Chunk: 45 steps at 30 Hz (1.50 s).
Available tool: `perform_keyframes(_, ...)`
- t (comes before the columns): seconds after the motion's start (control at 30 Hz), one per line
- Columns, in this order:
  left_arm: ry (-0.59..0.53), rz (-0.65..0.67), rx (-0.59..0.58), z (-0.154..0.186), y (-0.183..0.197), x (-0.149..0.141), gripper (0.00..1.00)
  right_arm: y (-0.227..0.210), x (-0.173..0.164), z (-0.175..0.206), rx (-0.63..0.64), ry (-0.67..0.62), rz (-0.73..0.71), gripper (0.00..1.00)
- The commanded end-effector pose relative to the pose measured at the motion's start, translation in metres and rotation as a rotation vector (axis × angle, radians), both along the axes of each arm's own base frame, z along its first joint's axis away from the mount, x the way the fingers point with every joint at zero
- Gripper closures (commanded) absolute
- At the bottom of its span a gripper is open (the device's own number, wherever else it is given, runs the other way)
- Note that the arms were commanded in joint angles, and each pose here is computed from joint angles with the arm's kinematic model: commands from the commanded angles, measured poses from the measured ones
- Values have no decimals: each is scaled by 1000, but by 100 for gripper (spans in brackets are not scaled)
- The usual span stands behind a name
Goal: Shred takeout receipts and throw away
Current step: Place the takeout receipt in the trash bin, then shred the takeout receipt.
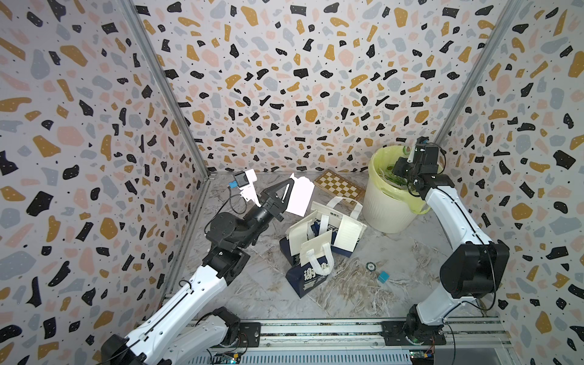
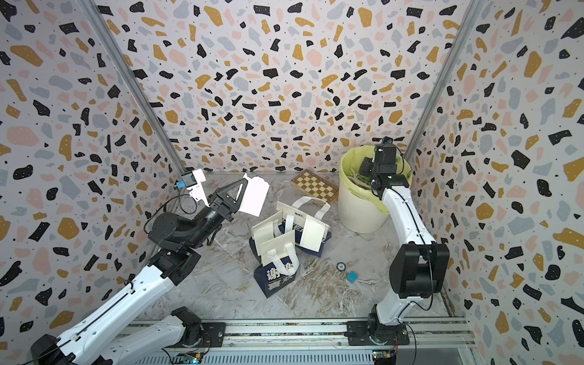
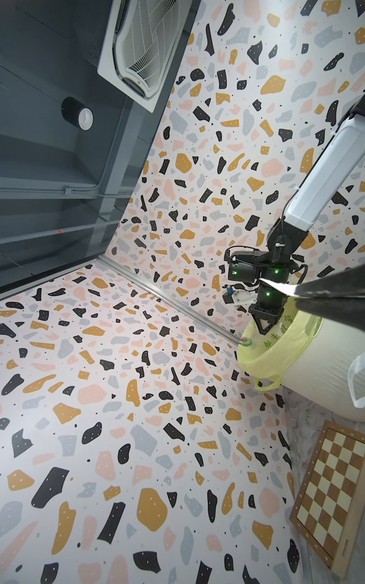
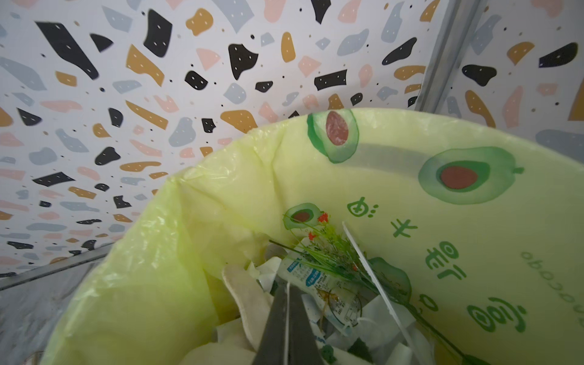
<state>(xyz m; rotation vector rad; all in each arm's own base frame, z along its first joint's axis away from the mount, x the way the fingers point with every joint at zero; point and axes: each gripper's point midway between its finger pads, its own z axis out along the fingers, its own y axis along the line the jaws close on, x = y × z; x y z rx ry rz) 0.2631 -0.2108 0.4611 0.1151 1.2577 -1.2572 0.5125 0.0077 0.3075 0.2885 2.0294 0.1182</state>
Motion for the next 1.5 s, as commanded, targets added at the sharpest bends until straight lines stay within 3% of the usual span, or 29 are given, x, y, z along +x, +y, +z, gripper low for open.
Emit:
perform_keyframes(0.0, -70, -12, -16, 19, 3, -13, 100, -9, -9, 29, -50, -39, -9, 100)
perform_keyframes(0.07, -69, -12, -17, 18, 3, -13, 100, -8, -10, 27, -54, -30, -5, 98)
perform_keyframes(0.17, -70, -16, -17, 19, 2, -12, 100, -10, -12, 27, -63, -17, -11, 50)
perform_keyframes(0.27, -71, -20, -15, 20, 1, -12, 100, -12, -15, 39, -87, -30, -12, 28)
perform_keyframes(0.57, -70, -32, -44, 25, -3, -5, 100, -14, -34, 93, -159, -110, 15, 0)
perform_keyframes(0.7, -49, -50, -68, 29, -7, -1, 100, 1, -49, 117, -131, -156, 104, 2)
perform_keyframes(0.8, -62, -91, -63, 35, -14, -2, 100, 63, -77, 151, -63, -278, 386, 7)
perform_keyframes(0.87, -83, -116, -63, 40, -18, -4, 100, 124, -110, 166, 8, -344, 658, 8)
perform_keyframes(0.97, -118, -168, -67, 47, -25, -9, 100, 201, -172, 176, 124, -362, 1027, 8)
perform_keyframes(1.07, -144, -244, -65, 53, -33, -17, 100, 247, -221, 182, 237, -328, 1260, 8)
perform_keyframes(1.23, -145, -339, -51, 53, -44, -25, 100, 277, -271, 194, 361, -277, 1461, 7)
perform_keyframes(1.47, -145, -351, -33, 49, -47, -25, 100, 297, -281, 187, 460, -177, 1516, 15)
